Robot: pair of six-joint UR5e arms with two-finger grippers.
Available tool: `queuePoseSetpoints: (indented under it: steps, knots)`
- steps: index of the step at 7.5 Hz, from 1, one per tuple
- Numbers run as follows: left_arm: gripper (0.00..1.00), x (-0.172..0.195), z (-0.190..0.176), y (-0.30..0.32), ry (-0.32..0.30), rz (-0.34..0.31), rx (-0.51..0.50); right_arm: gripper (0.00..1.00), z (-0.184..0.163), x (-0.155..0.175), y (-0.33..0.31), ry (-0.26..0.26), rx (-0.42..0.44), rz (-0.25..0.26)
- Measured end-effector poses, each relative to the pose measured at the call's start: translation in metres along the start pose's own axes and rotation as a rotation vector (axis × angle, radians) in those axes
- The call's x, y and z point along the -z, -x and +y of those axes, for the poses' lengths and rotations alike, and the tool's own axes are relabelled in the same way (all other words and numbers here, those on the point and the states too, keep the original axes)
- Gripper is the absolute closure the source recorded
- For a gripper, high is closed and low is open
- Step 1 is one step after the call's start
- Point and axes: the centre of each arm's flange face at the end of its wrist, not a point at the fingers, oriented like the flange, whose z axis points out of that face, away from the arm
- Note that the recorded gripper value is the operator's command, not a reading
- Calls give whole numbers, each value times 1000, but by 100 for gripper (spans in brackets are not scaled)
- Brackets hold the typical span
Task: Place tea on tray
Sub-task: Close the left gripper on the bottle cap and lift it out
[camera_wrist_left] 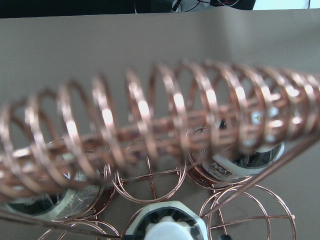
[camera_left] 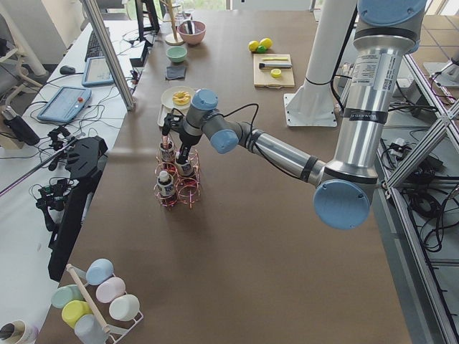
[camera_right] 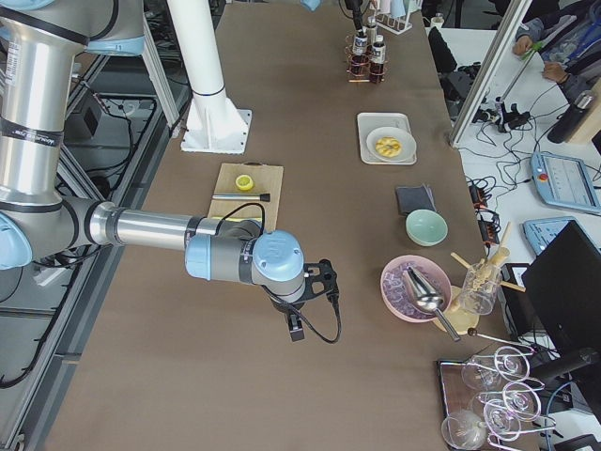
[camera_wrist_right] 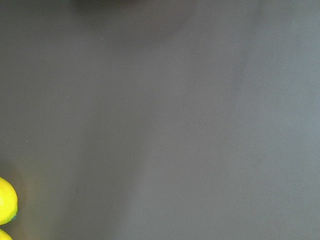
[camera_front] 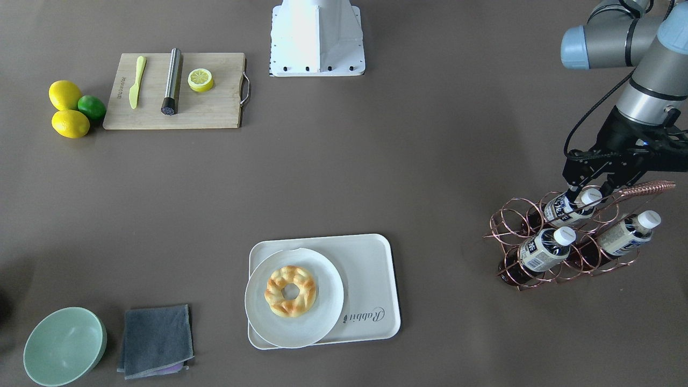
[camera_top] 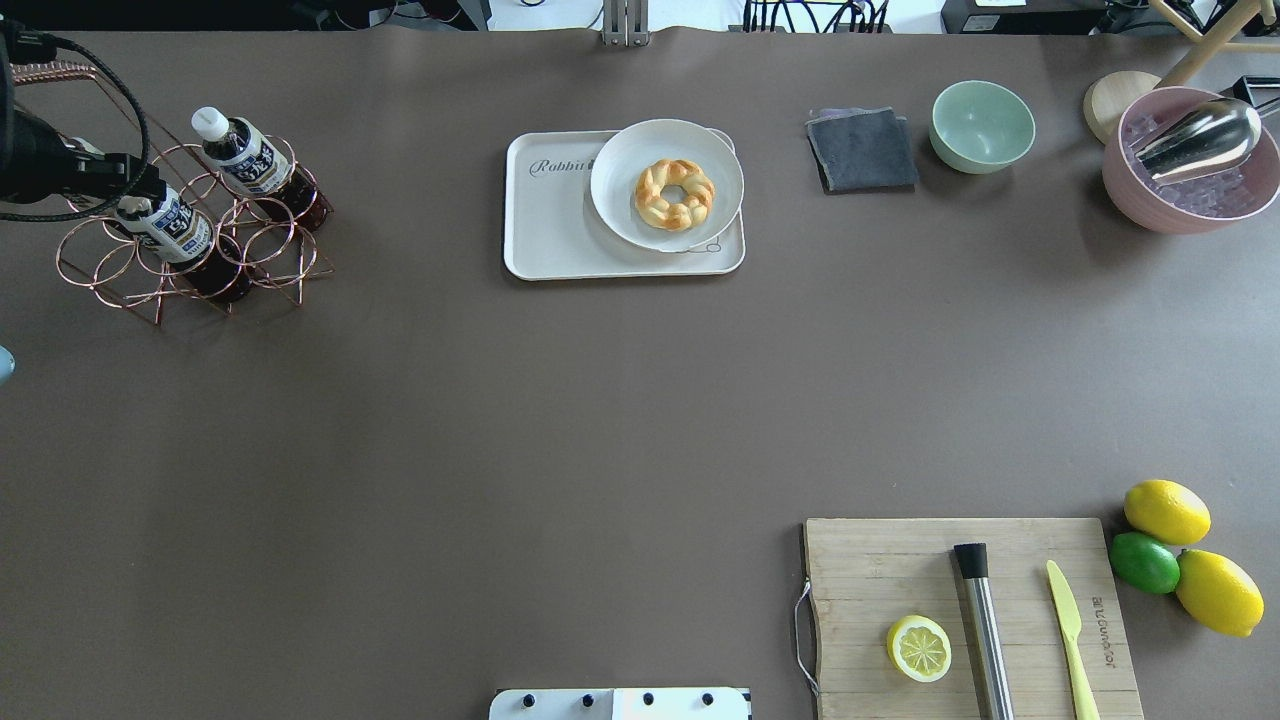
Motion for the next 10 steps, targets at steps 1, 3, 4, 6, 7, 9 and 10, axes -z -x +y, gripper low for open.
queuePoseSetpoints:
  steps: [1,3,4,6,7,9,10]
  knots:
    - [49,0,-1,0,-1,0,0,0,0,0,0,-1,1,0]
    - [100,0,-3,-1,-2,1,2,0,-1,1,1,-2,2,1]
    - [100,1,-4,-1,-4,2,2,0,-1,1,1,-1,2,1]
    - [100,4,-6,0,-8,1,7,0,0,0,0,0,-1,0]
    - [100,7,-7,1,-11,2,9,0,1,0,0,1,-2,0]
    - [100,25,-14,0,-13,1,25,0,1,-1,0,2,-4,-1]
    - [100,47,-24,-5,-9,6,43,0,2,-1,0,3,-5,-1]
